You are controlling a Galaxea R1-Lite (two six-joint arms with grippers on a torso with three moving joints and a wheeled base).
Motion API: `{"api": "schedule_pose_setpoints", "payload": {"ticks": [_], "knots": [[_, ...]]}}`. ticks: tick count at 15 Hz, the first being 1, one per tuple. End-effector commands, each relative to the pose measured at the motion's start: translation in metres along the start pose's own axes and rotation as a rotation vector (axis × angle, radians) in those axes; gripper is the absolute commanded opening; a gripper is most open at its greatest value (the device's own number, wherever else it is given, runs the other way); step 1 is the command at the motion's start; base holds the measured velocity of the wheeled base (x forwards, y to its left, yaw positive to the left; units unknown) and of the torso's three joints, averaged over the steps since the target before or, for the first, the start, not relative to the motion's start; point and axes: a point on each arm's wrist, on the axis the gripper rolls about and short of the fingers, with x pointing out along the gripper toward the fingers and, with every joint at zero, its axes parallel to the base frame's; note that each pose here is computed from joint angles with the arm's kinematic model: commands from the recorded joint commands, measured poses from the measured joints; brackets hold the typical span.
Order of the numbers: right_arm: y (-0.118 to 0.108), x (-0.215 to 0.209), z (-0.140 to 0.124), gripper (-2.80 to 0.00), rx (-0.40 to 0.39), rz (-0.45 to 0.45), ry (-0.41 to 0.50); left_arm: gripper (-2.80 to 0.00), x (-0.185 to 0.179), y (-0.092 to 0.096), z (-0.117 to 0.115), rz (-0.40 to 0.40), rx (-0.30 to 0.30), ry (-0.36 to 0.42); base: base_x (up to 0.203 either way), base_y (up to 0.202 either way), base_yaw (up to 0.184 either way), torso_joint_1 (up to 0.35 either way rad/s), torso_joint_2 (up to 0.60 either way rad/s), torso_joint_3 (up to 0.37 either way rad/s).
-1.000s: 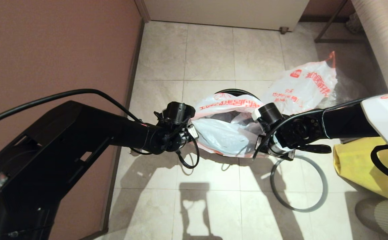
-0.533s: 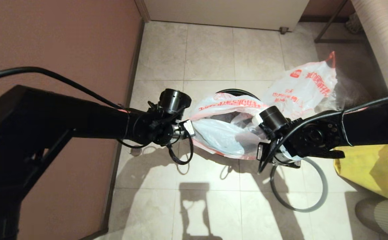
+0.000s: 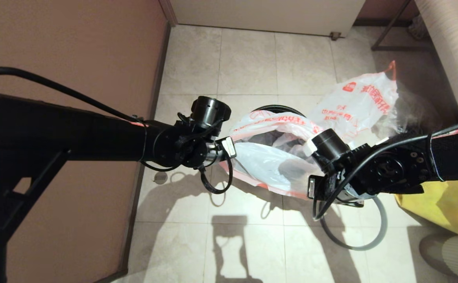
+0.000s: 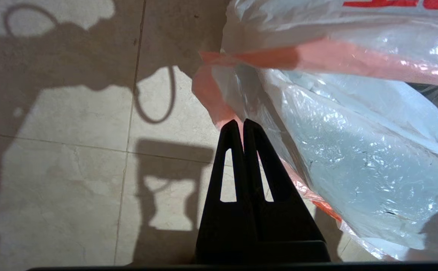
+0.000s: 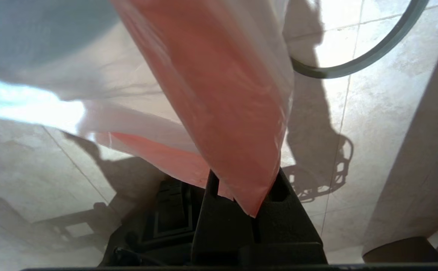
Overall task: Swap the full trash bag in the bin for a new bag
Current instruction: Put the new garbage bag on the trash can
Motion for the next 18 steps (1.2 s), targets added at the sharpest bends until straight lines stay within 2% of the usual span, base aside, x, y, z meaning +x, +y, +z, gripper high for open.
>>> {"api": "schedule_pose_setpoints", "payload": {"ticks": [1, 5, 7, 8, 12, 14, 16, 17, 18], "knots": [[0.006, -0.006, -0.007, -2.8, -0.021, 0.018, 0.005, -2.8, -0.004, -0.003, -0.001, -0.008, -0.001, -0.001, 0.0, 0.0, 0.0, 0.0, 0.0, 0.0], [0.011, -0.005, -0.011, -2.8, -0.03, 0.029, -0.001, -2.8, -0.007, -0.011, -0.008, -0.012, 0.022, 0.035, 0.0, 0.0, 0.0, 0.0, 0.0, 0.0], [0.015, -0.002, -0.007, -2.8, -0.007, 0.034, -0.06, -2.8, -0.008, -0.016, -0.012, -0.023, 0.032, 0.041, 0.0, 0.0, 0.0, 0.0, 0.0, 0.0], [0.016, 0.0, -0.006, 0.0, 0.001, 0.017, -0.092, -2.8, -0.006, -0.018, -0.015, -0.025, 0.037, 0.047, 0.0, 0.0, 0.0, 0.0, 0.0, 0.0], [0.011, 0.001, -0.008, 0.0, 0.0, -0.002, -0.087, -2.8, -0.004, -0.02, -0.018, -0.024, 0.043, 0.054, 0.0, 0.0, 0.0, 0.0, 0.0, 0.0], [0.003, -0.012, -0.013, 0.0, -0.009, 0.004, -0.087, -2.8, -0.001, -0.021, -0.021, -0.023, 0.045, 0.06, 0.0, 0.0, 0.0, 0.0, 0.0, 0.0], [-0.01, -0.034, -0.021, 0.0, -0.017, 0.024, -0.093, -2.8, 0.0, -0.025, -0.021, -0.029, 0.009, 0.057, 0.0, 0.0, 0.0, 0.0, 0.0, 0.0], [-0.018, -0.043, -0.029, -2.8, -0.03, 0.03, -0.088, -2.8, 0.001, -0.026, -0.021, -0.026, 0.003, 0.063, 0.0, 0.0, 0.0, 0.0, 0.0, 0.0], [-0.022, -0.053, -0.036, -2.8, -0.044, 0.047, -0.089, -2.8, 0.001, -0.027, -0.019, -0.027, -0.014, 0.061, 0.0, 0.0, 0.0, 0.0, 0.0, 0.0]]}}
